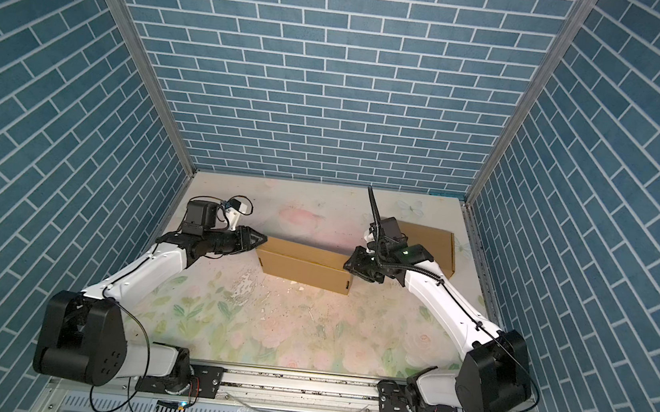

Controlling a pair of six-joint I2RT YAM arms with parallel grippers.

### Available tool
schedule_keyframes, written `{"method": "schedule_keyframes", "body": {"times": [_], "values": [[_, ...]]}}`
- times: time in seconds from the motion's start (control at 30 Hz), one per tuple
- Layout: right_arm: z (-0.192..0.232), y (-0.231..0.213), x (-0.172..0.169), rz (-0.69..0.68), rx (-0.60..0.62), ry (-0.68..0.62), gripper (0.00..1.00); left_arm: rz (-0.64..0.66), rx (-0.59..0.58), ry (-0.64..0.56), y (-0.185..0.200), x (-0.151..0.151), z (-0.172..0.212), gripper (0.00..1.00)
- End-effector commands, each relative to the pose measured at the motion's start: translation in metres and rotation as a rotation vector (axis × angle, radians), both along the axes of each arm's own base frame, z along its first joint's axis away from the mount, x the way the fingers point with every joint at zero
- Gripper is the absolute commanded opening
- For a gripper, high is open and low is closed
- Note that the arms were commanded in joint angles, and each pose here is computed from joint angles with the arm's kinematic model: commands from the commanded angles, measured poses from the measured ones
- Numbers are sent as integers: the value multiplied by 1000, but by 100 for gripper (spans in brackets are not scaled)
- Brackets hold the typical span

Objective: Fold the paper box

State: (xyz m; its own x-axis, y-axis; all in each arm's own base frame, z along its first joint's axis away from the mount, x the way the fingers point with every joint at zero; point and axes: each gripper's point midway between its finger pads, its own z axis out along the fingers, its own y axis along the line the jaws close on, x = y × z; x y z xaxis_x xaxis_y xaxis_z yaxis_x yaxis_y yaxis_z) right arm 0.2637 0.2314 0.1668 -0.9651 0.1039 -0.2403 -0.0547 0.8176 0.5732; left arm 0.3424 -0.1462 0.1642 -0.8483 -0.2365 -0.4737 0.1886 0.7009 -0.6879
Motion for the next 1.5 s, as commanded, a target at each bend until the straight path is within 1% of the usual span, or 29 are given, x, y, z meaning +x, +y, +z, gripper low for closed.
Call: {"method": "schedule_keyframes", "body": {"times": [0.0, 0.2, 0.33, 0.4, 0.5, 0.57, 0.67, 0.93, 1.0, 1.07, 1.17, 1.3, 1.47], "values": [[-31, -16, -11, -16, -130, 77, 33, 8, 55, 151, 5, -24, -36, 36], [-10, 0, -8, -2, -63, 46, 39, 7, 52, 137, 3, -21, -31, 36], [-11, -1, -7, 1, -71, 41, 44, 8, 56, 147, 3, -21, -35, 36], [-21, -5, -9, 10, -105, 52, 41, 5, 59, 151, 3, -23, -38, 36], [-31, -20, -9, 15, -192, 45, 36, 0, 67, 156, 4, -26, -41, 36], [-28, -19, -7, 25, -183, 26, 35, 0, 62, 152, 3, -27, -40, 36], [-19, -7, -7, 56, -132, 12, 35, -9, 47, 144, 1, -29, -34, 36], [-25, -4, -25, 96, -149, 22, 36, -8, 43, 132, 2, -48, -24, 45], [-26, -6, -30, 106, -167, 16, 37, -5, 43, 129, 3, -54, -21, 49], [-28, -7, -35, 119, -189, 12, 38, -2, 46, 124, 4, -58, -19, 53], [-29, -8, -42, 146, -223, -4, 40, 8, 39, 111, 6, -64, -13, 57], [-32, -6, -52, 176, -238, -9, 42, 7, 35, 109, 6, -72, -10, 60], [-46, -10, -66, 211, -284, 10, 47, 3, 53, 110, 9, -83, -11, 65]]}}
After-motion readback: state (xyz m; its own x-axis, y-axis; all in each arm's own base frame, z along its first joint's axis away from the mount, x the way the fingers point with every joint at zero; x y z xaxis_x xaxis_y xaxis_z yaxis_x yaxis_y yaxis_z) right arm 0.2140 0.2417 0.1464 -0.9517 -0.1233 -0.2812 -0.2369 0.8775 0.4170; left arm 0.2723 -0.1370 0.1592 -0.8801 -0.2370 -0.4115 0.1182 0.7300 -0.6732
